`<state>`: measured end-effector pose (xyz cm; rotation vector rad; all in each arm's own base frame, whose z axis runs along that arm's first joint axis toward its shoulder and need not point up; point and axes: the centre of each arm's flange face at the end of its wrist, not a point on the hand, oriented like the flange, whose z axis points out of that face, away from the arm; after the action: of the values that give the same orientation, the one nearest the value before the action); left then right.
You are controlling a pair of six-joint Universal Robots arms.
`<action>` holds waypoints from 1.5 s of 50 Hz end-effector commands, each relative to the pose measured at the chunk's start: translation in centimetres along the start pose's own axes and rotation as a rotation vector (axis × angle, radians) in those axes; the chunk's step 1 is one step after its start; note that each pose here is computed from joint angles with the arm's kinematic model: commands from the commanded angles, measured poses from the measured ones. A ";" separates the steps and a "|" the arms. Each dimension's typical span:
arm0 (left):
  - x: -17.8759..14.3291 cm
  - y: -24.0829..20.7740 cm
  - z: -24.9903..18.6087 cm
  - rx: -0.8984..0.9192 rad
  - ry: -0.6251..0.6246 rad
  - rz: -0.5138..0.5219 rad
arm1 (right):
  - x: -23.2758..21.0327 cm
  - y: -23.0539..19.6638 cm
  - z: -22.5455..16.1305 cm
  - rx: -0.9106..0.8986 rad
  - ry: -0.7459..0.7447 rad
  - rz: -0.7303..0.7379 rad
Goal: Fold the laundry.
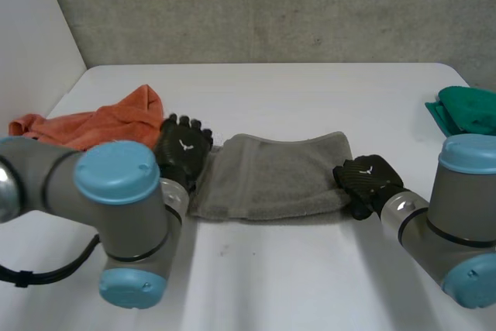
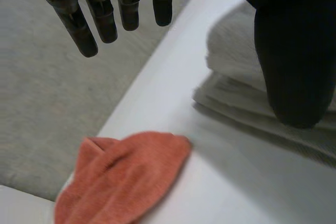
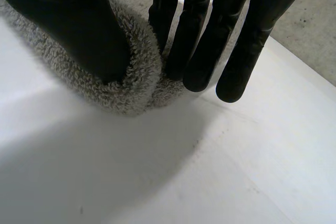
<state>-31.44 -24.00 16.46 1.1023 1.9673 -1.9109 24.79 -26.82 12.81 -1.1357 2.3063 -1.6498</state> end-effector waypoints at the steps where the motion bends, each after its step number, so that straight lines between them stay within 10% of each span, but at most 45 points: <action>1: -2.4 -2.7 -2.5 0.077 -0.031 -0.137 | 2.3 0.2 -1.6 -0.022 0.057 -0.121; 13: -4.6 -2.7 -3.5 0.084 -0.062 -0.177 | 3.7 -4.6 -3.1 -0.044 0.109 -0.424; 19: -5.4 -2.1 -2.9 0.072 -0.081 -0.183 | -4.5 -10.6 -3.4 0.242 -0.042 -0.541; 27: -5.8 -2.6 -2.3 0.099 -0.088 -0.198 | -13.2 -8.3 -3.7 0.312 -0.342 -0.594; 34: -6.0 -4.2 -1.1 0.151 -0.099 -0.230 | -12.5 -8.5 -3.3 0.270 -0.301 -0.437; 45: 0.7 -7.2 -1.1 0.255 0.148 -0.378 | -0.3 -9.0 -2.1 0.183 -0.035 0.305; 57: 6.2 -3.9 -0.2 0.083 0.297 -0.353 | -1.0 -6.3 0.5 0.069 -0.093 0.340; 75: 5.4 -0.7 0.9 -0.075 0.254 -0.171 | -2.7 -3.1 2.7 -0.050 -0.106 0.125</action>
<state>-36.38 -22.61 13.47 1.2092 2.3663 -1.8620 29.49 -28.10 13.86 -0.8332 2.3068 -1.3935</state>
